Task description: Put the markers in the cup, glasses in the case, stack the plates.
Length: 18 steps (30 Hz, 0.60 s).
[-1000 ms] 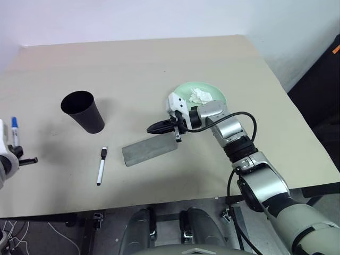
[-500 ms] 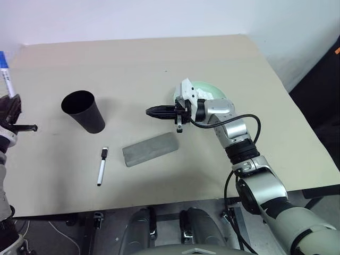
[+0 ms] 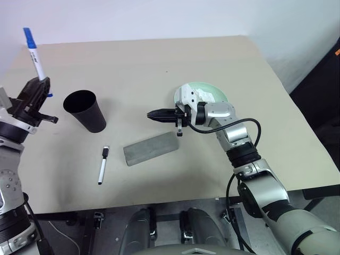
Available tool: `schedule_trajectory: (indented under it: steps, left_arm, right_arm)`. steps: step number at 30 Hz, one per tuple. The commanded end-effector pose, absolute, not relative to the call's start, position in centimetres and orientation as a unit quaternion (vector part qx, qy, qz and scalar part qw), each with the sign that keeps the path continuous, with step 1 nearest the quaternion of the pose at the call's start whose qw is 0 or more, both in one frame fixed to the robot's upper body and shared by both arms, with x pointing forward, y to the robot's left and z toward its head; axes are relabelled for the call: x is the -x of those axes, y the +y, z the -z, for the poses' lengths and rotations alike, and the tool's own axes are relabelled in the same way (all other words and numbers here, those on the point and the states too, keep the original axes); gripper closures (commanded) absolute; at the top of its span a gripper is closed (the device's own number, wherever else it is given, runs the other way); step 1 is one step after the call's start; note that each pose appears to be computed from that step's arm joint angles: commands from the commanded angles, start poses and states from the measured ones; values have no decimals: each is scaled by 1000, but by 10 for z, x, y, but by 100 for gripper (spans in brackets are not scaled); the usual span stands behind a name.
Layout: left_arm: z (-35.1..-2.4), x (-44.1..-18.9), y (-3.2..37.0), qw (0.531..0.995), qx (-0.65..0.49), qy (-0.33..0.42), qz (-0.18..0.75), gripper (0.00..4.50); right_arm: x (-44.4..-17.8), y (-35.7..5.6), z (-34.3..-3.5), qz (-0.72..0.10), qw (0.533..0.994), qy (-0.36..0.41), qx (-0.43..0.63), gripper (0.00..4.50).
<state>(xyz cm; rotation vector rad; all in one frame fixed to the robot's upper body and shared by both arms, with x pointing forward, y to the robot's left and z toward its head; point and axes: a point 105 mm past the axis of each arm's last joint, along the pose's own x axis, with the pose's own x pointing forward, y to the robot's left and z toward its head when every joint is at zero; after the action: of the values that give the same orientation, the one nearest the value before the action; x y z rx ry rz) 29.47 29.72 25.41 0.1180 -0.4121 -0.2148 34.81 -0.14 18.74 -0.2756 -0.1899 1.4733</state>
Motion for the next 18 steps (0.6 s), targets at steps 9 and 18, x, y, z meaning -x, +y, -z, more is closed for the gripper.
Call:
schedule_trajectory:
  steps: [9,18]
  left_arm:
    - [-247,-320,284,962,-52,-229,142,422]
    - [-235,-330,286,964,-42,-219,145,422]
  right_arm:
    - [-339,-9,-214,-677,720,-116,101,450]
    - [-336,-13,-216,-674,722,-122,101,450]
